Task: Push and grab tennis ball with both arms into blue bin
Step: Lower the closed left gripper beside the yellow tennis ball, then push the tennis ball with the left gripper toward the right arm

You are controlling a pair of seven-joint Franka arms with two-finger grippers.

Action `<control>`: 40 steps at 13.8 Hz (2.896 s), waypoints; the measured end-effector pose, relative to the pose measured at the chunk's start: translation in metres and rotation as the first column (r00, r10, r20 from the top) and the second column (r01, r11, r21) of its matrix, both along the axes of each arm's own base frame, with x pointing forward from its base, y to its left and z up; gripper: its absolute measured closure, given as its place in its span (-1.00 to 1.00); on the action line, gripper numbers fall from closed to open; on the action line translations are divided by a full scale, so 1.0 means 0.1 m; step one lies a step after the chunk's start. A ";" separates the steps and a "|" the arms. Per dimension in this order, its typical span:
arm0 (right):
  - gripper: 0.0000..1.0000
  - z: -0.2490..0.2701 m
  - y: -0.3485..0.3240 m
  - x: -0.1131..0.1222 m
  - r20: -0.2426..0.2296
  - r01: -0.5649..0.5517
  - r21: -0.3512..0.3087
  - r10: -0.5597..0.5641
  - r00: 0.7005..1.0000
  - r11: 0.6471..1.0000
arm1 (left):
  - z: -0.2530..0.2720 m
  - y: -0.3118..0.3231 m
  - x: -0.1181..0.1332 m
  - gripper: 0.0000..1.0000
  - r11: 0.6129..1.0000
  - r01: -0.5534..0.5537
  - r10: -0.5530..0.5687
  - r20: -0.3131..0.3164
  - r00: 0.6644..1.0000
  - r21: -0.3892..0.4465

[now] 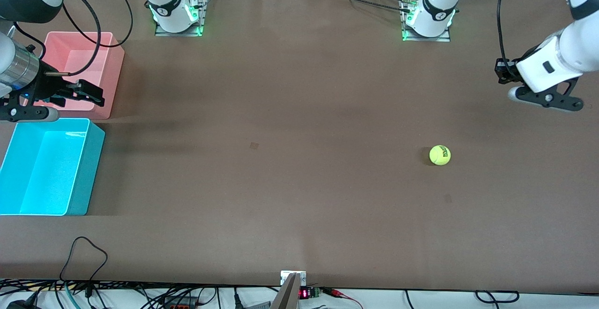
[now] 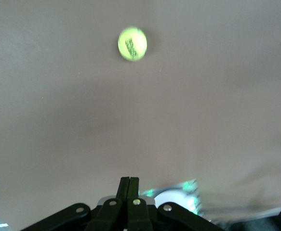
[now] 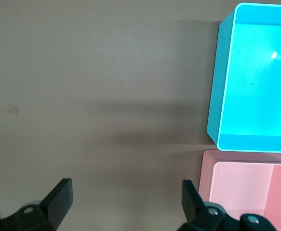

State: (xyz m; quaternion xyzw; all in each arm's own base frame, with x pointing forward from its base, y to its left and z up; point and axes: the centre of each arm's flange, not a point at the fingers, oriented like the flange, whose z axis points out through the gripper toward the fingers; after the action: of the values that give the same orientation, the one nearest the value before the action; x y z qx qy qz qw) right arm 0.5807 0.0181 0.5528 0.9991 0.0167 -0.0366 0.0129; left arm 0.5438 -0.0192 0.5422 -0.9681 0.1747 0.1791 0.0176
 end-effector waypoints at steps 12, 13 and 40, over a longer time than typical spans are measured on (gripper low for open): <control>-1.00 0.01 0.00 0.01 0.003 0.000 0.000 0.000 1.000 1.000 | -2.20 0.50 0.92 0.97 0.541 0.816 -0.836 -0.025 0.548 -0.202; -1.00 0.01 0.00 0.01 0.003 0.000 0.000 0.000 1.000 1.000 | -2.36 0.47 0.92 0.98 0.505 0.843 -0.857 0.007 0.515 -0.187; -1.00 -0.36 0.09 0.02 -0.091 -0.015 -0.002 0.015 0.996 1.000 | -2.75 -1.06 0.67 0.98 0.450 0.852 -0.800 0.303 0.518 -0.269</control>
State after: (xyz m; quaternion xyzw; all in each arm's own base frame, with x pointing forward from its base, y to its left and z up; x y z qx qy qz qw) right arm 0.5830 0.0275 0.5171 0.9962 0.0249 -0.0820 0.0137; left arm 0.6105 -0.1254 0.2676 -0.7521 0.6530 0.0454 -0.0763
